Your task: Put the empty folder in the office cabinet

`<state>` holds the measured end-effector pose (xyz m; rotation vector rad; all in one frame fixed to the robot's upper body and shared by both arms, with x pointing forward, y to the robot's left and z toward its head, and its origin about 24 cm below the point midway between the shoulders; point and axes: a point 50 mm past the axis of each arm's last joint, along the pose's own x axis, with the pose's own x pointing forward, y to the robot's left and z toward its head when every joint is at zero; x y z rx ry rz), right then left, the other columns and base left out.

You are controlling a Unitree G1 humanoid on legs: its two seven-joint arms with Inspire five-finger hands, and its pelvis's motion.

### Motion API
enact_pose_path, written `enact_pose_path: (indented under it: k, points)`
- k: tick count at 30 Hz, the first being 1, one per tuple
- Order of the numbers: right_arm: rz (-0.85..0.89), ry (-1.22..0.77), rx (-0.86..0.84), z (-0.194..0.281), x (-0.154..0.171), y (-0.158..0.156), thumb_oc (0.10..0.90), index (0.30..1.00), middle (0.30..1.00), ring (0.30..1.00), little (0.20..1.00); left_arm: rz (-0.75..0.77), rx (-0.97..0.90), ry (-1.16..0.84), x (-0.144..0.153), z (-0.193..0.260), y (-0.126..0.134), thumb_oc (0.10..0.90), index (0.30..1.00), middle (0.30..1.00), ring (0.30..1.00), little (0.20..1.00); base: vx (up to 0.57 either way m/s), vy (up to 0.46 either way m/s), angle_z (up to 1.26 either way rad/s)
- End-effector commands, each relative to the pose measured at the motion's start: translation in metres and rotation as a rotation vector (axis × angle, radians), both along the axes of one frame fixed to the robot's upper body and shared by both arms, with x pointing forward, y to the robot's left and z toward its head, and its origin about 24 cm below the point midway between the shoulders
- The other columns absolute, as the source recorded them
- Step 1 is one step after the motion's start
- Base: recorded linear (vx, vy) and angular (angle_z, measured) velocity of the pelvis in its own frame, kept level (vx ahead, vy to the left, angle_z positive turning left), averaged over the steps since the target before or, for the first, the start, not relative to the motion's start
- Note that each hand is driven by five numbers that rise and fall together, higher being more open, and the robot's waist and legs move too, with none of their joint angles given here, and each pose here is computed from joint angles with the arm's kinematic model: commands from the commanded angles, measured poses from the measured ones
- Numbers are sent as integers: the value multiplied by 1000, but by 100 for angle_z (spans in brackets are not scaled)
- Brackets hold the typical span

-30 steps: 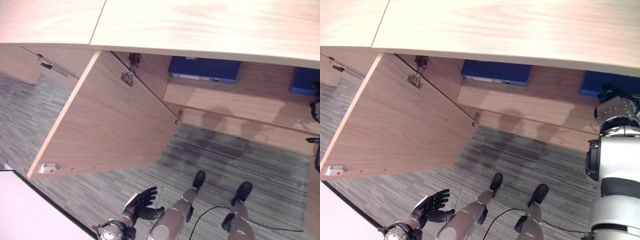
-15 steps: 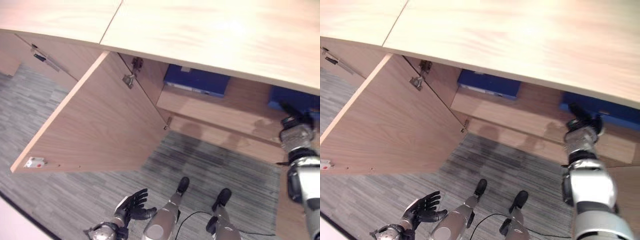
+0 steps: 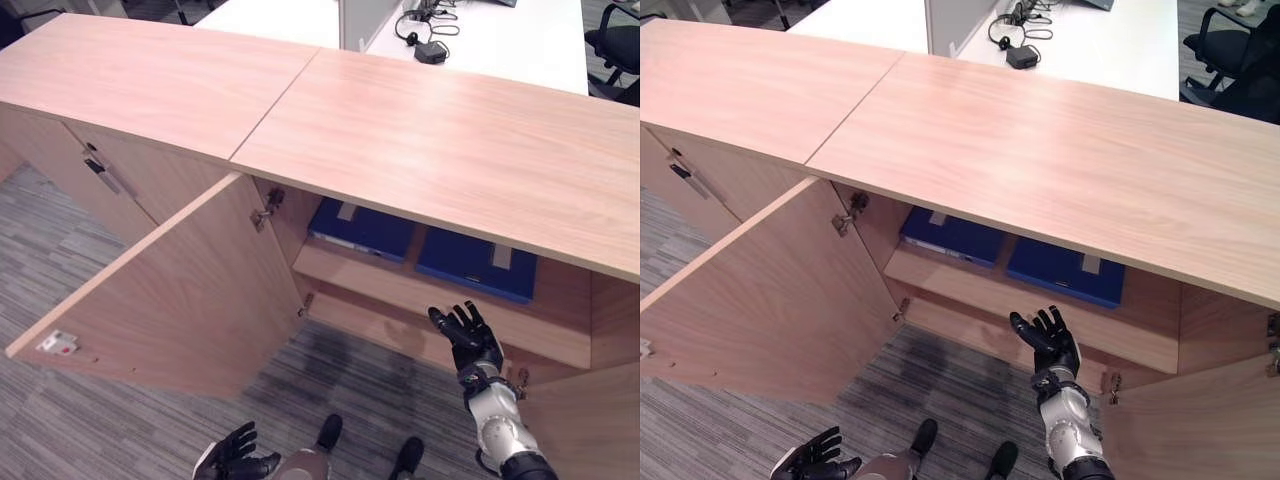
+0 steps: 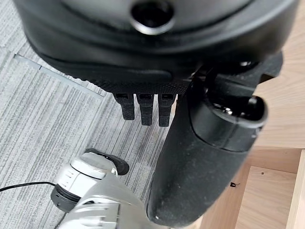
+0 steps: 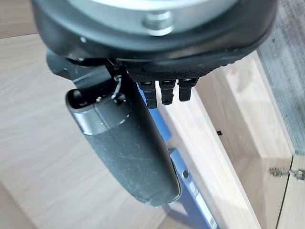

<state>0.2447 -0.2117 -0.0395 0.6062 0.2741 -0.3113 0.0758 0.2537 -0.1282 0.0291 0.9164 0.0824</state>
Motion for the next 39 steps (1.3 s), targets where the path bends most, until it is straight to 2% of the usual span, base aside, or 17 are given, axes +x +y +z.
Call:
enact_pose_path:
  k: [1, 5, 11, 14, 19, 22, 24, 28, 31, 32, 34, 36, 38, 39]
  points:
    - [170, -185, -84, 34, 27, 13, 800, 900, 900, 900, 900, -5, 50, 4, -11, 2, 9, 800, 900, 900, 900, 900, -42, -37, 25]
    - [247, -162, -41, 27, 28, 35, 800, 900, 900, 900, 900, 65, 54, 15, -19, 1, 15, 800, 900, 900, 900, 900, -38, -25, 8]
    - [275, -178, -64, 31, 31, 35, 800, 900, 900, 900, 900, 52, 52, 14, -20, 2, 15, 800, 900, 900, 900, 900, -13, -21, 16]
    - [374, -194, -178, 37, 30, 34, 800, 900, 900, 900, 900, 72, 49, 11, -23, 3, 18, 800, 900, 900, 900, 900, 51, -92, 41]
    - [555, -177, -486, 39, 25, 22, 800, 900, 900, 900, 900, 108, 36, -65, -13, 11, 25, 800, 900, 900, 900, 900, -45, -29, 31]
    - [555, -99, -662, 33, 29, 4, 800, 900, 900, 900, 900, 90, 12, -168, 21, 20, 24, 800, 900, 900, 900, 900, -205, 182, 79]
    - [602, -26, -749, 20, 27, 4, 800, 900, 900, 900, 900, 139, 28, -227, 31, 30, 36, 800, 900, 900, 900, 900, -113, 173, 188]
    - [618, 145, -780, -13, -2, -9, 800, 900, 900, 900, 900, 161, 50, -236, 29, 34, 46, 800, 900, 900, 900, 900, 22, 197, 117]
    - [602, 314, -756, -42, -30, -18, 800, 900, 900, 900, 900, 90, 88, -208, 26, 37, 51, 800, 900, 900, 900, 900, 54, 366, 158]
    - [590, 351, -720, -51, -38, -13, 800, 900, 900, 900, 900, 38, 92, -222, 37, 39, 46, 800, 900, 900, 900, 900, 97, 484, 90]
    - [563, 376, -654, -57, -42, -8, 800, 900, 900, 900, 900, 55, 133, -206, 43, 35, 46, 800, 900, 900, 900, 900, 73, 322, 85]
    - [533, 487, -625, -73, -60, -16, 800, 900, 900, 900, 900, 65, 142, -217, 51, 37, 49, 800, 900, 900, 900, 900, 65, 321, 25]
    - [515, 521, -612, -76, -66, -21, 800, 900, 900, 900, 900, 58, 170, -227, 56, 41, 55, 800, 900, 900, 900, 900, -25, 170, -2]
    - [504, 512, -599, -74, -63, -24, 800, 900, 900, 900, 900, 74, 166, -264, 67, 47, 57, 800, 900, 900, 900, 900, -102, 83, 13]
